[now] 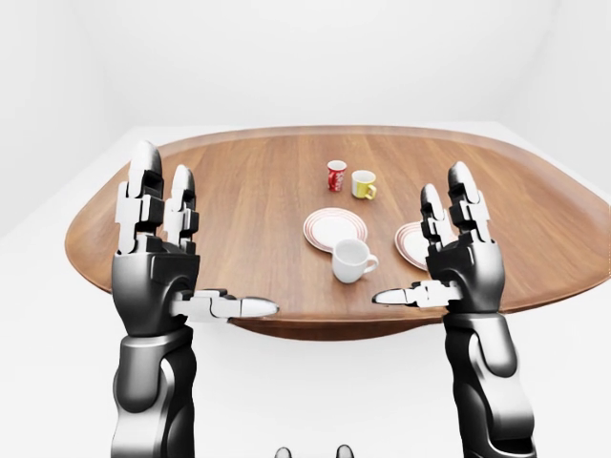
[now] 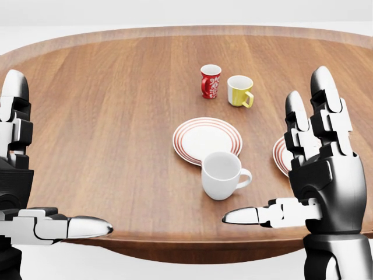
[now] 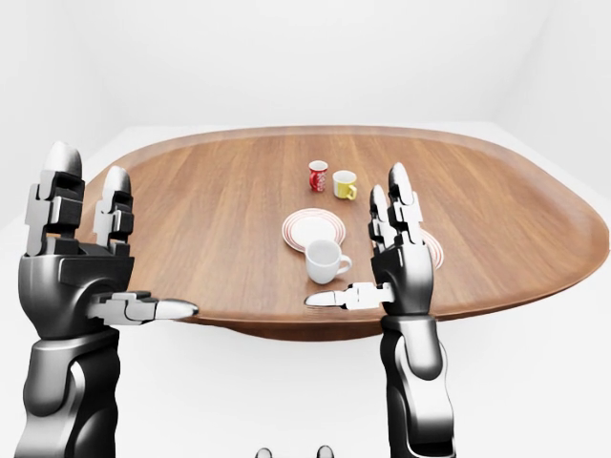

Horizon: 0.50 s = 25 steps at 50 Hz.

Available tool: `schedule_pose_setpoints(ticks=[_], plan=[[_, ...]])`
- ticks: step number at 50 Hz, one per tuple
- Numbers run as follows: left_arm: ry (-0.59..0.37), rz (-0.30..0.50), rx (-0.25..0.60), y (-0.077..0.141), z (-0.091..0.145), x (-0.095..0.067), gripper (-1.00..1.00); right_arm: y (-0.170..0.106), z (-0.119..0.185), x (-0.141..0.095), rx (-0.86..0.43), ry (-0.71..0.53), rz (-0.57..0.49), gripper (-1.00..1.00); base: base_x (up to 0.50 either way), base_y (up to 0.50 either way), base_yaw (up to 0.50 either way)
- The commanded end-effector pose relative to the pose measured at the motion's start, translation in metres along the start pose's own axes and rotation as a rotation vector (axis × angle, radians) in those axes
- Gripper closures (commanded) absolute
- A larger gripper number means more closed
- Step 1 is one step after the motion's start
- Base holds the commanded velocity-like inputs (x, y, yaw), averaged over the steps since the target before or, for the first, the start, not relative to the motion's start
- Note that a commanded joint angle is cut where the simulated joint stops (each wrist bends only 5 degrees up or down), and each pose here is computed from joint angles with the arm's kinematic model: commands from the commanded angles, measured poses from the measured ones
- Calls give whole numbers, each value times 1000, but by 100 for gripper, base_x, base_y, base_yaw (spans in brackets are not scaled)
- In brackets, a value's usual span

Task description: Put the white mug on the left plate.

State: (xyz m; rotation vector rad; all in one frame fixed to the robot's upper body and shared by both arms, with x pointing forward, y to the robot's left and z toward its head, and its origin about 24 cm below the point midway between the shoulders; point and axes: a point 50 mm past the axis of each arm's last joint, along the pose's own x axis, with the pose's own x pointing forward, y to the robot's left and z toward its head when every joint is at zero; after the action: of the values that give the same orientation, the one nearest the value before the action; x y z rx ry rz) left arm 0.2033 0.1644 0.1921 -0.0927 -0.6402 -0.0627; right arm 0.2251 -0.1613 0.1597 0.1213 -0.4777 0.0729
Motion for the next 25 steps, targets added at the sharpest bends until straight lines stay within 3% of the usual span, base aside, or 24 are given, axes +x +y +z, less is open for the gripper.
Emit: schedule_pose_setpoints(ticks=[1, 25], plan=[[-4, -3, -1, 0, 1, 0, -100, 1, 2, 0, 8, -10, 8, -100, 50, 0, 0], [-2, -5, -1, 0, 0, 1, -100, 4, 5, 0, 10, -21, 32, -100, 50, 0, 0]])
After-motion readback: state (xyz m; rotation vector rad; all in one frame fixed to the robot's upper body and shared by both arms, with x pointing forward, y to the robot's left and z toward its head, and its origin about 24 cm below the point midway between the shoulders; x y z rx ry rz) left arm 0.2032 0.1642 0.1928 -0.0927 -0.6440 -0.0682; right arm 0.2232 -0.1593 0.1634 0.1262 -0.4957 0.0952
